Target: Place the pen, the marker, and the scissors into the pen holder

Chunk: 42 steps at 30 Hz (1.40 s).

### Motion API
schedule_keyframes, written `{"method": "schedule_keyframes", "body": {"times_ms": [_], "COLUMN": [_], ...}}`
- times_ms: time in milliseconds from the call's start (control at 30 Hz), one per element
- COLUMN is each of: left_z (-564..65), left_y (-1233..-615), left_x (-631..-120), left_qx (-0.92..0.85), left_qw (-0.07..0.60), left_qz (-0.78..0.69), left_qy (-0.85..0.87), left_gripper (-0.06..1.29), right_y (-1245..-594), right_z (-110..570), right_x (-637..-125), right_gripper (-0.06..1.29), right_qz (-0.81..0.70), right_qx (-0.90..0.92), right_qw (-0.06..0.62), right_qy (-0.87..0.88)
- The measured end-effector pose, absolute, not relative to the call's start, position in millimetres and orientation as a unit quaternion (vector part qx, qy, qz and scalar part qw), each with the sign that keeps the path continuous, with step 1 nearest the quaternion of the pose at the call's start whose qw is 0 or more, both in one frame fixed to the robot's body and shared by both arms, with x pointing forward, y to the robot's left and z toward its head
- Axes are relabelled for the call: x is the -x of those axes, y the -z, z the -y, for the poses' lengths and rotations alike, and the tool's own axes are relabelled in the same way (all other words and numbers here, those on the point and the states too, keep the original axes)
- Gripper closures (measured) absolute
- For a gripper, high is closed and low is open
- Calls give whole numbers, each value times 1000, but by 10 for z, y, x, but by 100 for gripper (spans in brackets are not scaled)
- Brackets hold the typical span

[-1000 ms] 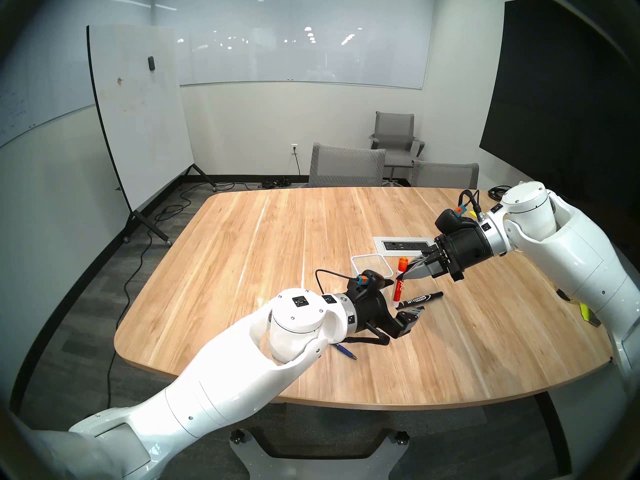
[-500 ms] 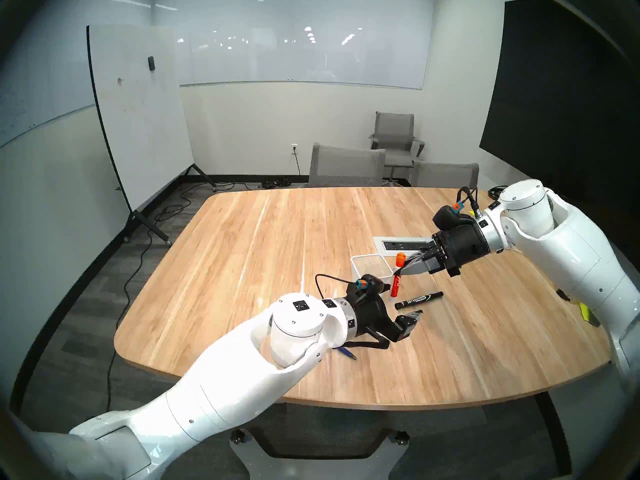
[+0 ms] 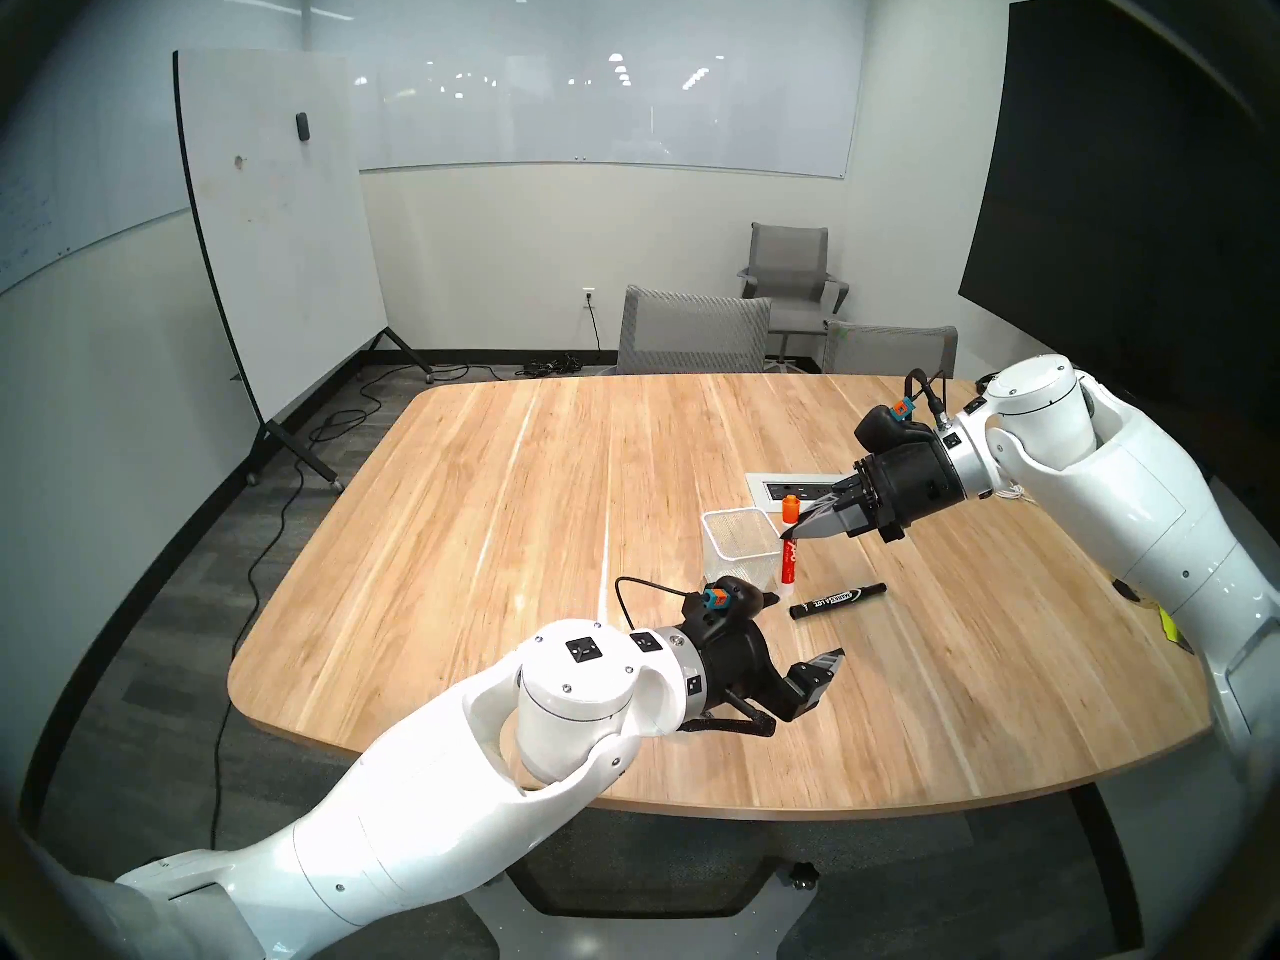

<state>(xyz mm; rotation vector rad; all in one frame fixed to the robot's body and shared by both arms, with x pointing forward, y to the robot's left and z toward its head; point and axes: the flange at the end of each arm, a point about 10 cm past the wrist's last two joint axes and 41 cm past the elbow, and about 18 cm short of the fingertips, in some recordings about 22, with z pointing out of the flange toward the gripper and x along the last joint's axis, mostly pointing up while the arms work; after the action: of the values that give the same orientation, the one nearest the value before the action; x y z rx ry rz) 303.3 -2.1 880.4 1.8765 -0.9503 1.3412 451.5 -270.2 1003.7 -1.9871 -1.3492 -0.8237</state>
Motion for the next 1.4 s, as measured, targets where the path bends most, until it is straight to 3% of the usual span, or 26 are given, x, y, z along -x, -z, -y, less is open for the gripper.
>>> {"method": "schedule_keyframes", "body": {"times_ms": [1400], "left_z": [-629], "left_y": [-8607], "left_x": [-2724], "left_qx": [-778], "left_qw": [226], "left_qz": [296], "left_qy": [-507], "left_gripper": [-2], "right_y": [-10019], "right_z": [2460], "right_x": [-4697], "right_gripper": [120], "right_qz": [477], "right_qx": [757], "right_qw": [285], "right_qy": [343]}}
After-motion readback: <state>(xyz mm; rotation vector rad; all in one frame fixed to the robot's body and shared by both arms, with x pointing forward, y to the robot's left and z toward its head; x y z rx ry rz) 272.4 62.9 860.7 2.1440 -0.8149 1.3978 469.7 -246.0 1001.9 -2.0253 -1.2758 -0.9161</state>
